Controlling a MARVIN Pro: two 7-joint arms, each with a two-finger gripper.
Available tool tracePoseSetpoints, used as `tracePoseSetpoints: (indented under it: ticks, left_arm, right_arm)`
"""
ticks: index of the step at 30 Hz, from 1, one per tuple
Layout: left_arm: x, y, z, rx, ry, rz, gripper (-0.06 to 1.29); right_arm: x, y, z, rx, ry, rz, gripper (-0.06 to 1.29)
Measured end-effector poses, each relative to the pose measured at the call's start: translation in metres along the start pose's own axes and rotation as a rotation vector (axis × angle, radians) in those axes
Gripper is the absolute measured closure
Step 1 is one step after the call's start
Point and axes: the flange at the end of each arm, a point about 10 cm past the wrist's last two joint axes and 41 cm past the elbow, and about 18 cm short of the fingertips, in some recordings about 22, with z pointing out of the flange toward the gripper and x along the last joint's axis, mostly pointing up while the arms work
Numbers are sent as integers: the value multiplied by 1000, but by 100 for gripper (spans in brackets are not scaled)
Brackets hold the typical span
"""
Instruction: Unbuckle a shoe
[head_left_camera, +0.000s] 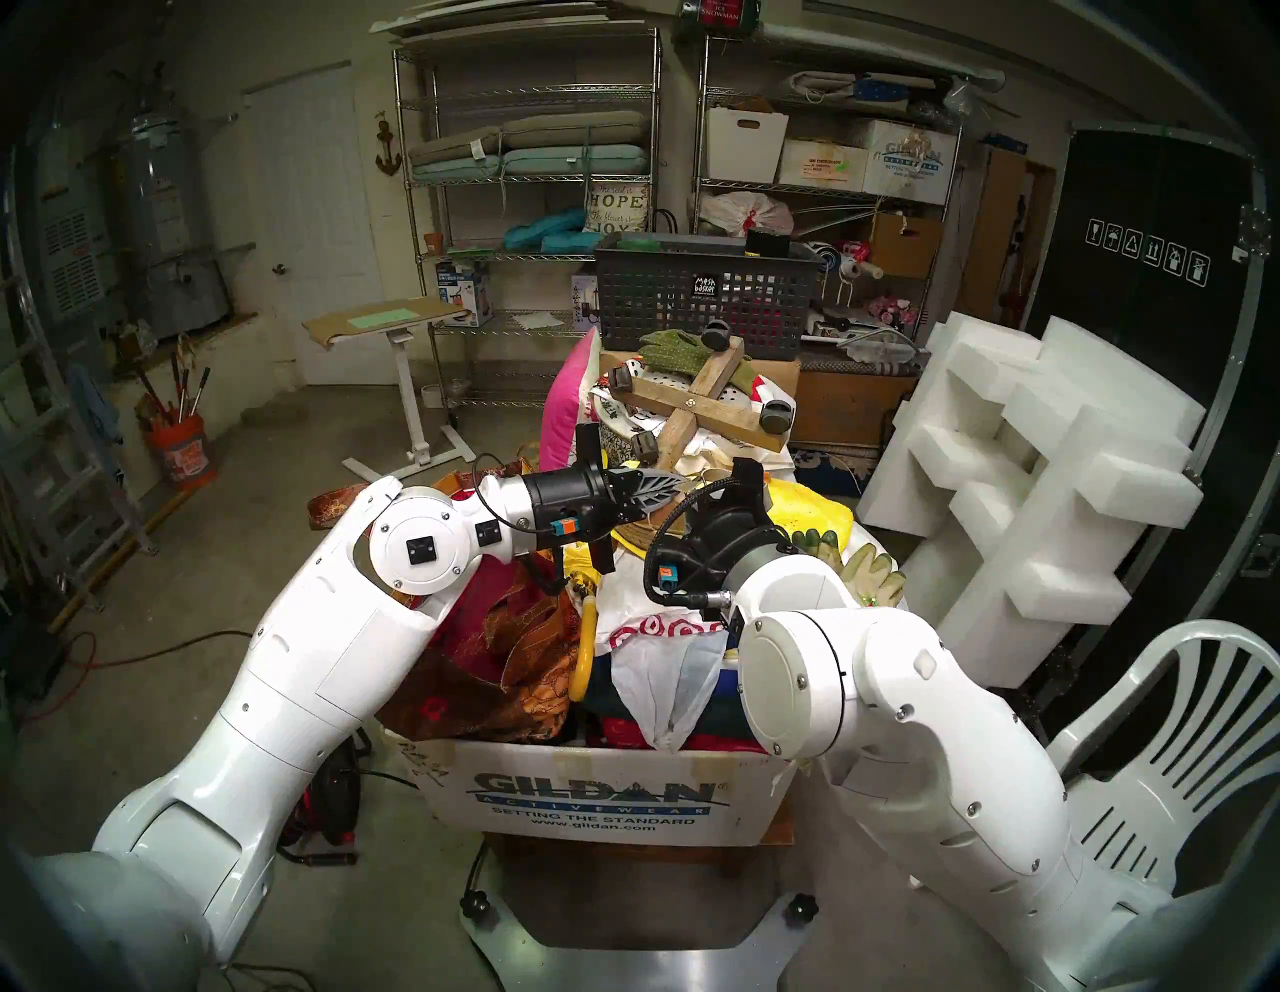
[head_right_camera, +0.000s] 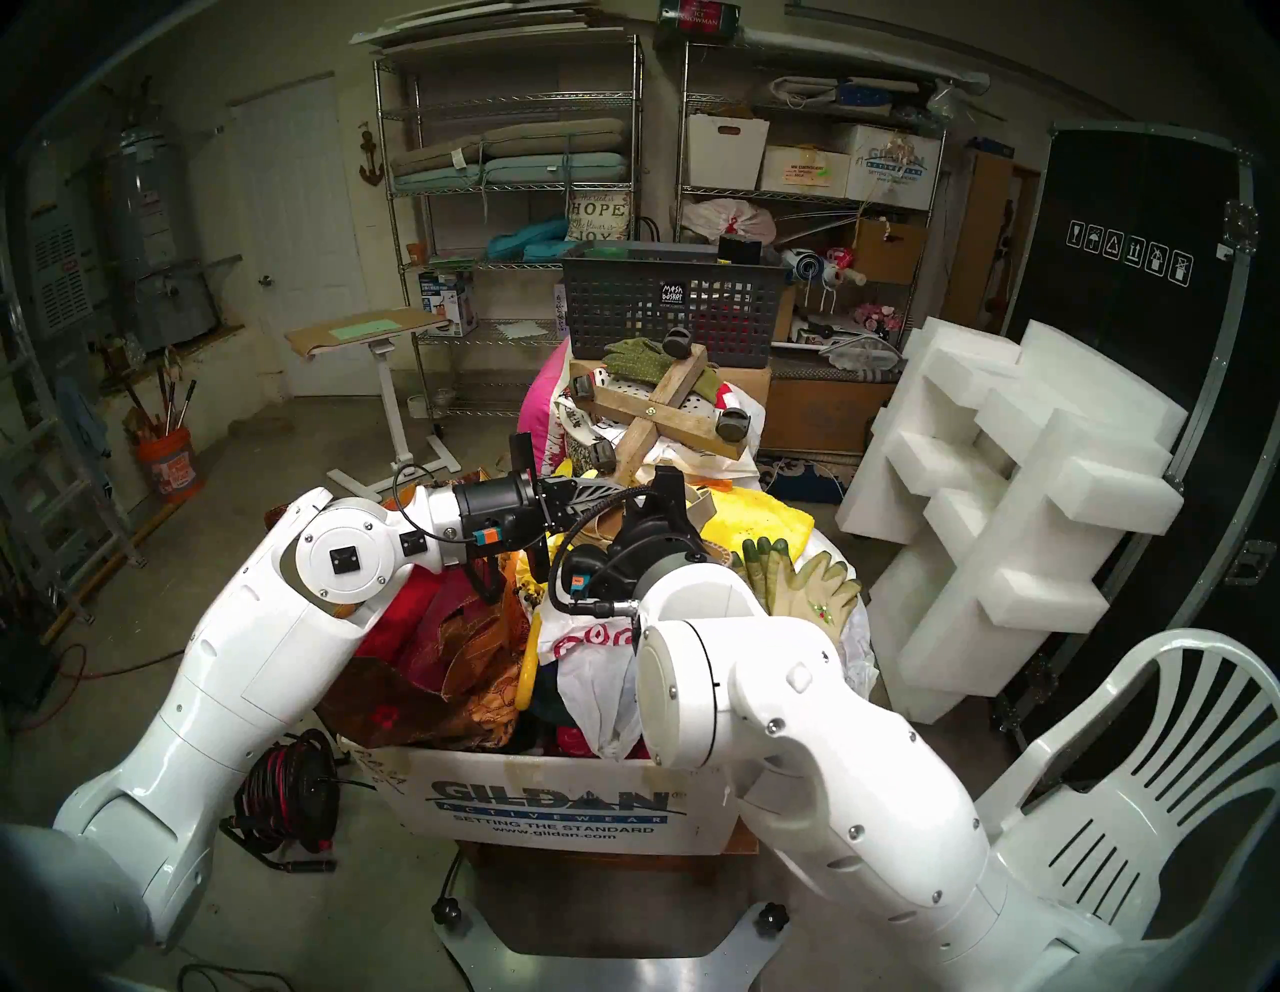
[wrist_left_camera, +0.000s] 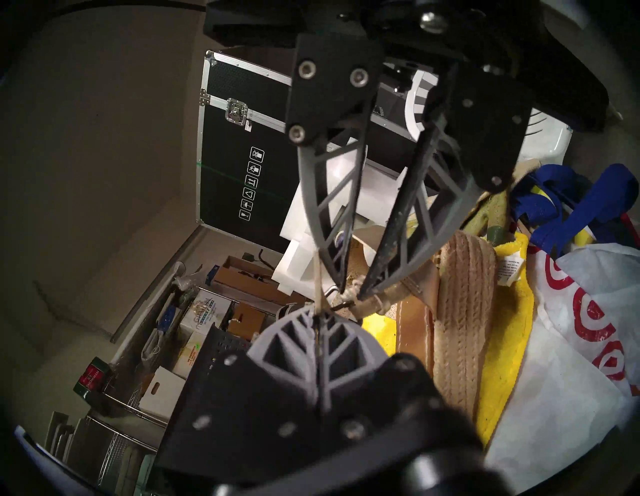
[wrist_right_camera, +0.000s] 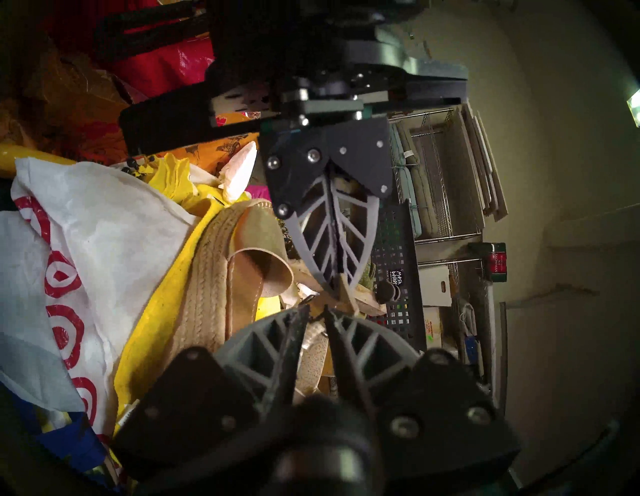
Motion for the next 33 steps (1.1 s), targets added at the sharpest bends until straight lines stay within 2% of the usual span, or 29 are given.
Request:
tracePoseSetpoints:
  ticks: [15, 33]
  left_arm:
    - [-1, 1, -6, 5, 15, -37, 126]
    - [-2, 4, -12, 9, 21, -45, 126]
  right_arm:
    - [1, -4, 17, -13, -88, 23, 94]
    - [3, 1, 17, -19, -110, 47, 96]
